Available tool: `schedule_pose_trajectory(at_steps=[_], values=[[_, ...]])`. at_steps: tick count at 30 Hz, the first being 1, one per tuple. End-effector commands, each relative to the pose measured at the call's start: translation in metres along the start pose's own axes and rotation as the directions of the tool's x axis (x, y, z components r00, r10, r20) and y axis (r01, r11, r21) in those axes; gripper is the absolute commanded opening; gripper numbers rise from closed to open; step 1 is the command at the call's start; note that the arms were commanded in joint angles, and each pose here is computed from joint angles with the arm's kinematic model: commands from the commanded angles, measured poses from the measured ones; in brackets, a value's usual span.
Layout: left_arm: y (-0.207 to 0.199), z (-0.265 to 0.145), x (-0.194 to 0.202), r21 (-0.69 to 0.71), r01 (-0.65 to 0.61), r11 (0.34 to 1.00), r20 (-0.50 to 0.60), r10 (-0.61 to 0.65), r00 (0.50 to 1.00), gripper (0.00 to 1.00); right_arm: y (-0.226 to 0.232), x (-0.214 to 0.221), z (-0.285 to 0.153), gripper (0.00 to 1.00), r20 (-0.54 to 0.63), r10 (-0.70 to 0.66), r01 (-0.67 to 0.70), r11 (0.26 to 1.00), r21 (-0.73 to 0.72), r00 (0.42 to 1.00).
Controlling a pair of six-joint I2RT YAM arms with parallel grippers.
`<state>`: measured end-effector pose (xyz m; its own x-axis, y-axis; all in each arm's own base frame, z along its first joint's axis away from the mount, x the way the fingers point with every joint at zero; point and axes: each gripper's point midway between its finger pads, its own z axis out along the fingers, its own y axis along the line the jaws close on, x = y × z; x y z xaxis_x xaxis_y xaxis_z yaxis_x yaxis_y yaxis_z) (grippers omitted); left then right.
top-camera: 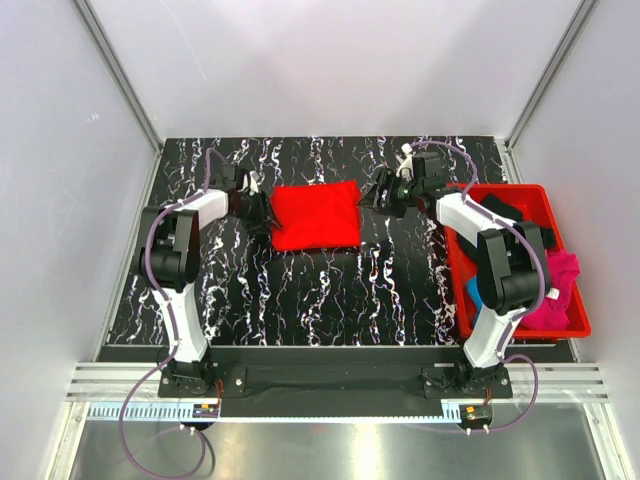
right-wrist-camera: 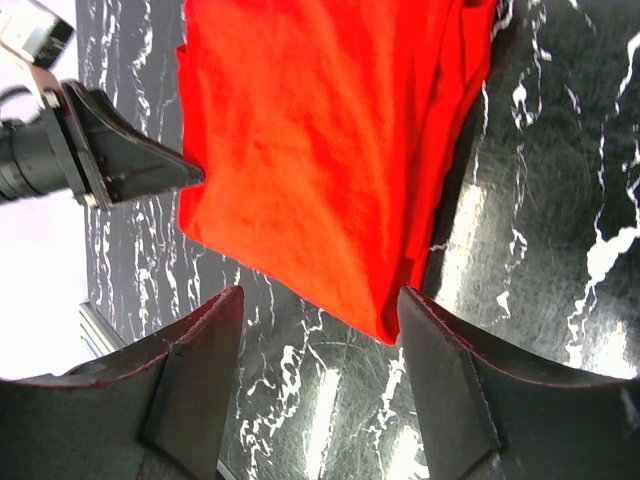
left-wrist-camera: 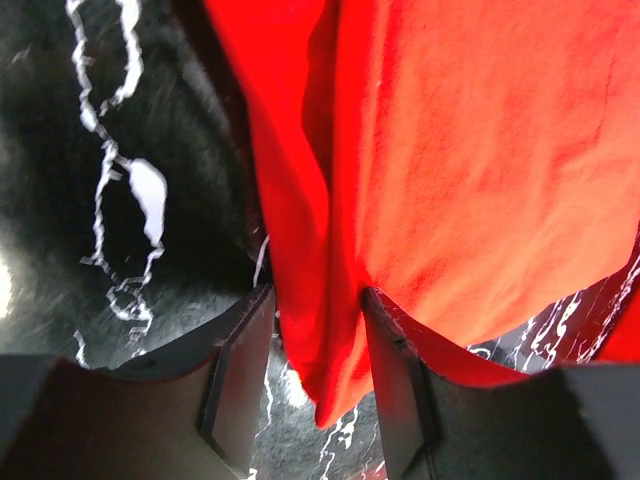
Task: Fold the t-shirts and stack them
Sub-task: Fold the tshirt, then neatly place the folded tshirt to the corner
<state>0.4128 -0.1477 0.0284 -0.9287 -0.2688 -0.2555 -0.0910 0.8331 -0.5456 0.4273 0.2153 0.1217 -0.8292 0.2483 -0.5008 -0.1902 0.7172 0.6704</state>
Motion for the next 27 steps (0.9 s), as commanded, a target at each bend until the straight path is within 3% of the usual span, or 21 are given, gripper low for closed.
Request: schedule_pose_trajectory(at_steps=[1, 6, 12, 18, 22, 24, 27], values=[[-0.005, 0.008, -0.013, 0.000, -0.019, 1.000, 0.012, 0.019, 1.000, 0.47, 0.007, 0.001, -0.008, 0.70, 0.027, -0.032, 0.033, 0.999, -0.009, 0.999], [0.005, 0.004, -0.034, -0.099, -0.006, 0.995, 0.084, 0.015, 0.996, 0.54, 0.007, 0.001, -0.010, 0.70, 0.032, -0.035, 0.036, 0.999, -0.008, 0.999], [-0.014, -0.002, -0.069, -0.065, -0.015, 0.998, 0.166, 0.026, 0.986, 0.55, 0.004, 0.002, -0.007, 0.70, 0.027, -0.038, 0.038, 0.999, -0.001, 0.999], [-0.011, 0.015, -0.067, -0.067, -0.009, 0.998, 0.120, 0.017, 0.993, 0.55, 0.000, 0.003, -0.003, 0.70, 0.022, -0.043, 0.043, 0.999, 0.005, 0.999], [-0.008, 0.023, -0.061, -0.059, -0.008, 0.998, 0.097, 0.014, 0.995, 0.46, 0.000, 0.001, -0.001, 0.70, 0.025, -0.042, 0.042, 0.999, 0.002, 0.999], [-0.008, 0.024, -0.061, -0.061, -0.015, 0.998, 0.095, 0.021, 0.995, 0.34, 0.000, 0.000, 0.000, 0.70, 0.024, -0.042, 0.042, 0.999, 0.000, 0.999], [-0.008, 0.021, -0.071, -0.068, -0.029, 0.997, 0.103, 0.036, 0.994, 0.24, 0.003, -0.002, 0.000, 0.70, 0.030, -0.041, 0.041, 0.999, -0.006, 0.999]])
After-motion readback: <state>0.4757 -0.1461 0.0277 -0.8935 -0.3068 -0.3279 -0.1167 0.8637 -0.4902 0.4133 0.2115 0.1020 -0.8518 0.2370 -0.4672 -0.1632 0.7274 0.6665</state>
